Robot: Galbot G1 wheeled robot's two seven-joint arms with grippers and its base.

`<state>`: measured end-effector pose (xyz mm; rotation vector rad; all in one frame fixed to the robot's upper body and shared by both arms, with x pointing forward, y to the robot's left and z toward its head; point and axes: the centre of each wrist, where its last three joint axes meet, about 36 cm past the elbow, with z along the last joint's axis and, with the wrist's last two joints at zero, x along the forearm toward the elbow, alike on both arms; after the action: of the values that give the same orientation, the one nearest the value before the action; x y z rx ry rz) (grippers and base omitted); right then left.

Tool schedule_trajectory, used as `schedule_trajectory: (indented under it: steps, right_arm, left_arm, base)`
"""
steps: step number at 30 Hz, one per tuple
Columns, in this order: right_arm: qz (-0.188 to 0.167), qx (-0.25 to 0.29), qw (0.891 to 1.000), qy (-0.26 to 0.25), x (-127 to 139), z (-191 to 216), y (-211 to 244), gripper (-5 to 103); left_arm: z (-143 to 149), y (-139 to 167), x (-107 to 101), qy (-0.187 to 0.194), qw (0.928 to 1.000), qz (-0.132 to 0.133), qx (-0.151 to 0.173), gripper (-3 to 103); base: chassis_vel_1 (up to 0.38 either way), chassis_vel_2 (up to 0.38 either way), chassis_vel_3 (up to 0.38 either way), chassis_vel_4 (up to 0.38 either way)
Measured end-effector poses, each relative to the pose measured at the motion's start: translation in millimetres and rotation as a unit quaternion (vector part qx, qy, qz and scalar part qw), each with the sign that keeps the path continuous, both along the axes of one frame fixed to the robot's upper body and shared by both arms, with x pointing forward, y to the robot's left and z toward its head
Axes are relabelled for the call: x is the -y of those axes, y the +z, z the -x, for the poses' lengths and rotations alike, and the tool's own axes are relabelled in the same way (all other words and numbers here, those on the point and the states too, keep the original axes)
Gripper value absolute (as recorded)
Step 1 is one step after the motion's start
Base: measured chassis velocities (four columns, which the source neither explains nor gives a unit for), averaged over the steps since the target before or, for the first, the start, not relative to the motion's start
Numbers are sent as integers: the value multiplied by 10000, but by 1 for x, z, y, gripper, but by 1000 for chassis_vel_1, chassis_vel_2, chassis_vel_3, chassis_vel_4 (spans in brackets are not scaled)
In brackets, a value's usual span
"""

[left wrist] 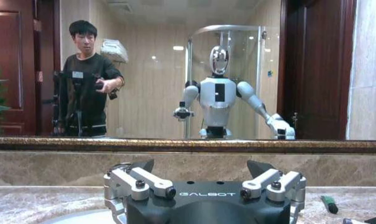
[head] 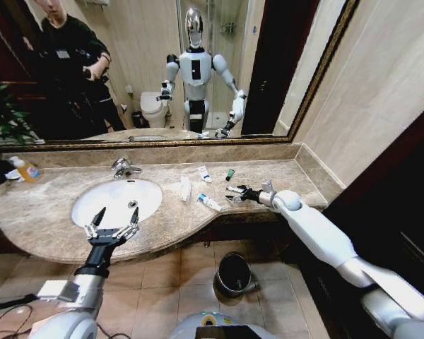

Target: Pick up the trash from the sink and place it in the trash bin.

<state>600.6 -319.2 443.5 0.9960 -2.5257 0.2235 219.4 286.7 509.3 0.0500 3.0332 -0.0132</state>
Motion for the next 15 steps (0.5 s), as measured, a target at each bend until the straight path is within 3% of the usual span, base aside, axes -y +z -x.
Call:
schedule_trajectory:
  steps: [6,12,14,15]
  right_arm:
    - [8,-5,10000,-33,-1,-2,-1,99]
    - [108,48,9997,-192,-6,0,0,69]
    - [111,50,9997,-190,-6,0,0,69]
    - [122,58,9997,-184,-6,2,0,63]
  left_arm:
    - [0,0,0,0,10000,0,0,100]
    - [0,0,0,0,10000,0,0,100]
    - [0,0,0,0,10000,0,0,100]
    - [0,0,0,0,10000,0,0,100]
  base:
    - [0,0,0,0]
    - [0,0,0,0]
    - [0,0,0,0]
    - [0,0,0,0]
